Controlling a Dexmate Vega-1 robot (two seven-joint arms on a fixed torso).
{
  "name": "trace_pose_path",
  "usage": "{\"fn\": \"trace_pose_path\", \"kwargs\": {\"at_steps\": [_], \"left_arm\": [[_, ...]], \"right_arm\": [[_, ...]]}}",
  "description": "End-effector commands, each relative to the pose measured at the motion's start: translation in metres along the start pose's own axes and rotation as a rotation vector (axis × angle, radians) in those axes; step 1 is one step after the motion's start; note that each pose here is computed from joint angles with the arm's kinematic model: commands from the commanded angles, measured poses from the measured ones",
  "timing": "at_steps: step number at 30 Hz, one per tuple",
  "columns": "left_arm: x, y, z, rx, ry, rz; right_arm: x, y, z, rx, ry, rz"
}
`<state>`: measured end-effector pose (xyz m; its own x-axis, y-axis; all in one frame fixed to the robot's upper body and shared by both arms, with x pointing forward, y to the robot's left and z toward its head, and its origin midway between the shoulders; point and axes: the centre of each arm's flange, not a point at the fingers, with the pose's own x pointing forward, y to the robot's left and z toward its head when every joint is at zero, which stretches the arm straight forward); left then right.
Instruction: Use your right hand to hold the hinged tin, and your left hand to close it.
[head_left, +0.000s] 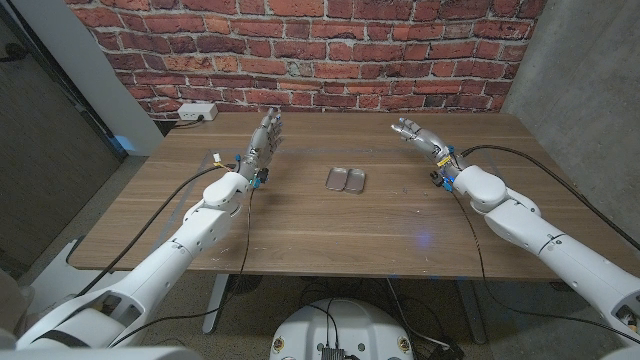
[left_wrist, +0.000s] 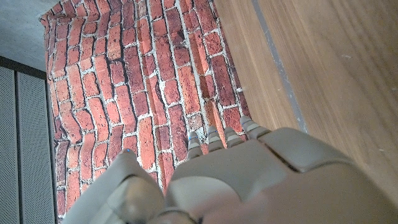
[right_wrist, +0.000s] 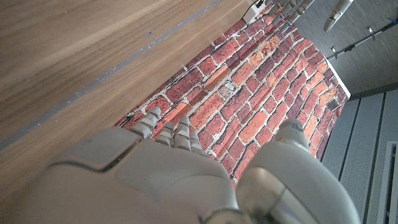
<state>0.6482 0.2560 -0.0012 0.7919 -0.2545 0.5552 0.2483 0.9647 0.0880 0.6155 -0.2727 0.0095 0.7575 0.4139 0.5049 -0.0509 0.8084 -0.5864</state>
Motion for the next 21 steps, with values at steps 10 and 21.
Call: {"fn": "trace_pose_path", "kwargs": {"at_steps": [10, 21], "left_arm": [[-0.001, 0.002, -0.009, -0.020, 0.034, 0.002], [-0.002, 0.001, -0.014, -0.030, 0.031, 0.002]], "right_arm": [[0.006, 0.016, 0.023, -0.201, 0.015, 0.064], [0.010, 0.017, 0.036, -0.311, 0.008, 0.085]]}}
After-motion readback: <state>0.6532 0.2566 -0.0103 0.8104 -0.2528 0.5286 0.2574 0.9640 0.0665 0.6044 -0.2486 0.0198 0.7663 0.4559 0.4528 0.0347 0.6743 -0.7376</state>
